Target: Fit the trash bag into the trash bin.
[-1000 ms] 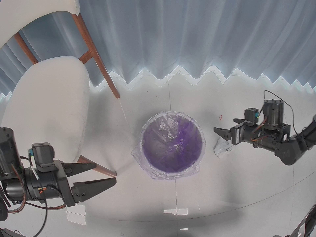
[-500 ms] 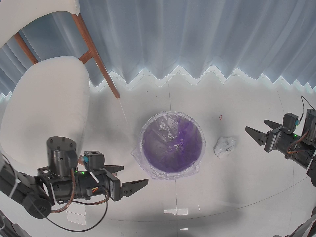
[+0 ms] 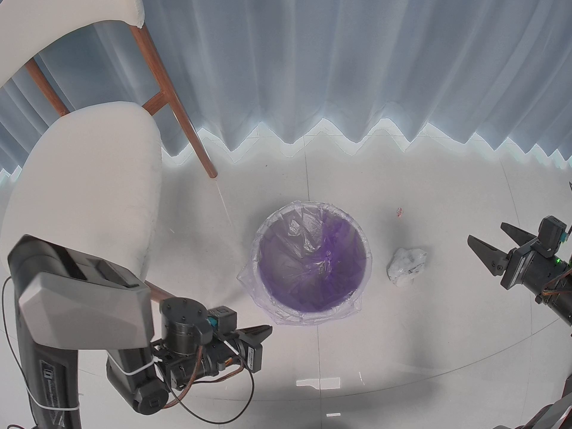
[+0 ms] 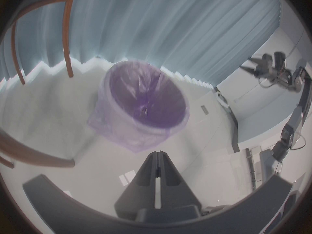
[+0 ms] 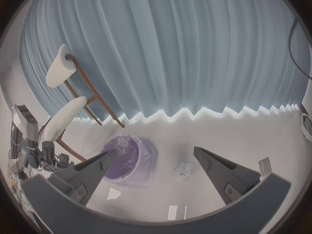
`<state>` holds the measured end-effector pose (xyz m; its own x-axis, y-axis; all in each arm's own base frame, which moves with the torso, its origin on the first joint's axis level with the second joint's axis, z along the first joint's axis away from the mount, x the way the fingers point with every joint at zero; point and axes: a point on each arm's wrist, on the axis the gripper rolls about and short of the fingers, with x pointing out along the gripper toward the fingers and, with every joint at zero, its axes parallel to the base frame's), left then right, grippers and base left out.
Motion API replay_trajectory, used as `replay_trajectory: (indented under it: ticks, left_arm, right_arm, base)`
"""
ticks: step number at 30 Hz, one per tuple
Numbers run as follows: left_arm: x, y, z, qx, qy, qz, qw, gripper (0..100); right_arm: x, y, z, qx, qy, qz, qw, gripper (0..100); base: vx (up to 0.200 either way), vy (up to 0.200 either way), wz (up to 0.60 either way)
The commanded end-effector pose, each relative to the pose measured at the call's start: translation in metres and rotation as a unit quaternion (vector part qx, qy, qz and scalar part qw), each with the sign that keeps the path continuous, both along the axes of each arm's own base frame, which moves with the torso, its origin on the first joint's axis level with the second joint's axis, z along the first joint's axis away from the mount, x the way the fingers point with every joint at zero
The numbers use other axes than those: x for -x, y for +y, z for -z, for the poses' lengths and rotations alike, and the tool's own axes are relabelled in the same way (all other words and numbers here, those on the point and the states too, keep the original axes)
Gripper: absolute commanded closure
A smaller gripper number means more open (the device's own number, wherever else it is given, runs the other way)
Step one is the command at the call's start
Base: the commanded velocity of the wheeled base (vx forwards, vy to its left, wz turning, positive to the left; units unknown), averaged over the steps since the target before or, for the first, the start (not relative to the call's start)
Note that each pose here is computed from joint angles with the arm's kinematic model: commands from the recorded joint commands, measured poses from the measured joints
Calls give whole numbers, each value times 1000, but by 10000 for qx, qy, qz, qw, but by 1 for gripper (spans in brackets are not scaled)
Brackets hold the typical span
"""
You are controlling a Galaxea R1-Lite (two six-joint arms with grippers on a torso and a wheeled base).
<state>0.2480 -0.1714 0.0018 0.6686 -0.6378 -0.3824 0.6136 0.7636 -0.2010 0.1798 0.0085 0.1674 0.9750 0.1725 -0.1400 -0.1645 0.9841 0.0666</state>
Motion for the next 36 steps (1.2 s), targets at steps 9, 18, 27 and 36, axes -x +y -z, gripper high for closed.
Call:
replay_trajectory:
  ticks: [9,18,27,36]
  left_arm:
    - [-21,-31,46,-429,-135,-533,9976,100]
    - [-45,-50,64,-355,-419,-809,9952,100]
    - [-65,-58,80,-269,-555,-1040,9927,100]
    - [-82,-52,96,-445,-341,-1214,9910,100]
  right_arm:
    - [12,0,1,-2,-49,9,10000,0]
    - [12,0,1,11,-59,46,10000,0]
    - [17,0,-2,8,-143,46,9999,0]
    - [26,0,-5,9,-166,62,9998,0]
  base:
    - [0,0,0]
    - [0,0,0]
    - [0,0,0]
    - [0,0,0]
